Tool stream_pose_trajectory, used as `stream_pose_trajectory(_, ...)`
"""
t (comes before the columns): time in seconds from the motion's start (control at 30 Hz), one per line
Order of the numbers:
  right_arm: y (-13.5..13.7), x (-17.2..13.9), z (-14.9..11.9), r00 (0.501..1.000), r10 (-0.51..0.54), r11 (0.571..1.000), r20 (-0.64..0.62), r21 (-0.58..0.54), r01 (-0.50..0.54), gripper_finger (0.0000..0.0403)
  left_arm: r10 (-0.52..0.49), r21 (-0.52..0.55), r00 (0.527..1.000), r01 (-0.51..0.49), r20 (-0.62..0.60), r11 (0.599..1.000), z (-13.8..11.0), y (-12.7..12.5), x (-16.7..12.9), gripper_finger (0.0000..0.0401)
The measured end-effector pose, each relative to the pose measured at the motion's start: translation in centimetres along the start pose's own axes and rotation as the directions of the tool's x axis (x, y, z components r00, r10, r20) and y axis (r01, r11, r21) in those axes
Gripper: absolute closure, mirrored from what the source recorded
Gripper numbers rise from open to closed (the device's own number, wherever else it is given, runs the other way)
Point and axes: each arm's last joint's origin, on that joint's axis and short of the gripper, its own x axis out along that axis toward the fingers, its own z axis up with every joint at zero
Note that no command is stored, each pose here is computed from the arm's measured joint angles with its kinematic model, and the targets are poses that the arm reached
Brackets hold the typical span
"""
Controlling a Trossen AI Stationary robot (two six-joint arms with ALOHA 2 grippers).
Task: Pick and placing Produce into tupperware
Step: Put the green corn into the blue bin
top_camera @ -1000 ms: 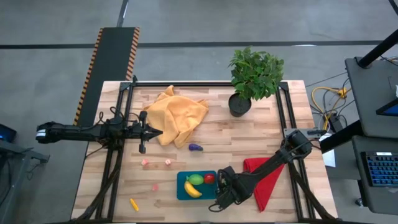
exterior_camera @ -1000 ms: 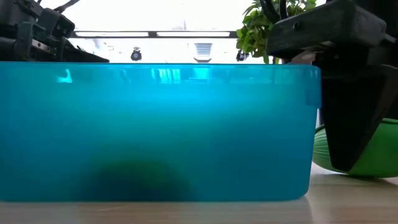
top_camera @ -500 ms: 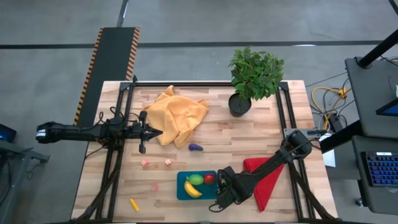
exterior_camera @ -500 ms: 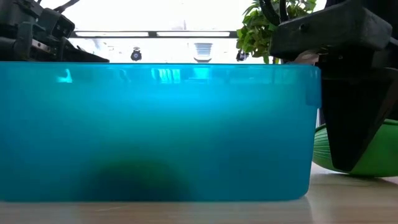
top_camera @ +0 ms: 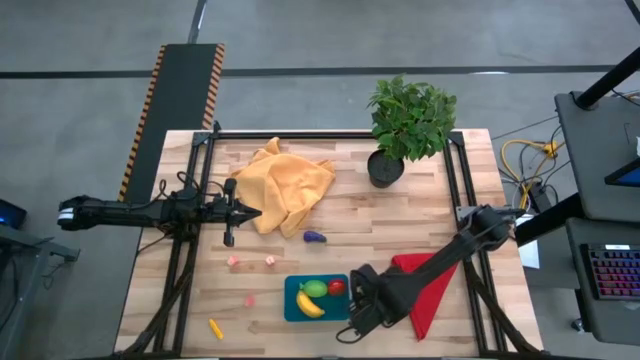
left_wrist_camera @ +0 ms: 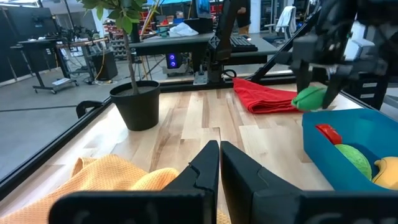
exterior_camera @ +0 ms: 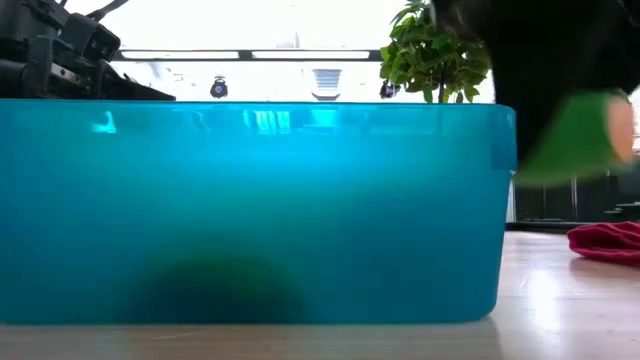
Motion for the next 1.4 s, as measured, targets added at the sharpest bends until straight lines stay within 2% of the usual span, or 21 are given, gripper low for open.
stream_pose_trajectory(0.27,1.4,-3.0,0.9,0.993,0.111,0.971,0.051,-0.22,-0.097,0.0186,-0.001,-0.005,1.0,0.001,-0.002,1.0,0.0,0.0,0.0,0.0401)
stream_pose_trajectory(0.43,2.2,-3.9,1.3,0.98,0.175,0.945,0.096,-0.296,-0.14,0.0186,-0.001,-0.005,1.0,0.001,-0.002,1.0,0.0,0.0,0.0,0.0401)
stream_pose_trajectory(0.53,2.9,-4.1,1.4,0.959,0.248,0.917,0.136,-0.352,-0.187,0.0186,0.0,-0.004,1.0,0.0,-0.003,1.0,0.0,0.0,0.0,0.0401)
stream_pose_trajectory(0.67,3.8,-4.1,1.5,0.931,0.326,0.883,0.163,-0.403,-0.239,0.0186,0.001,0.04,1.0,-0.001,-0.001,0.999,0.0,0.0,0.0,0.0401)
stream_pose_trajectory(0.8,4.0,-3.7,1.6,0.929,0.322,0.878,0.18,-0.423,-0.223,0.0186,0.002,0.1,1.0,-0.002,0.0,0.995,0.0,0.0,0.0,0.0401)
stream_pose_trajectory(0.9,4.2,-2.6,1.5,0.935,0.296,0.899,0.198,-0.387,-0.203,0.0186,0.019,0.13,1.0,-0.019,0.001,0.991,0.0,0.1,0.0,0.0401)
stream_pose_trajectory(1.07,4.6,-0.1,1.4,0.948,0.237,0.924,0.213,-0.349,-0.153,0.0187,0.111,0.131,0.994,-0.11,0.001,0.985,0.1,0.3,0.0,0.0401)
stream_pose_trajectory(1.4,4.7,0.6,1.7,0.952,0.223,0.928,0.208,-0.346,-0.141,0.0186,0.11,0.124,0.994,-0.109,-0.001,0.986,0.1,0.3,0.0,0.0401)
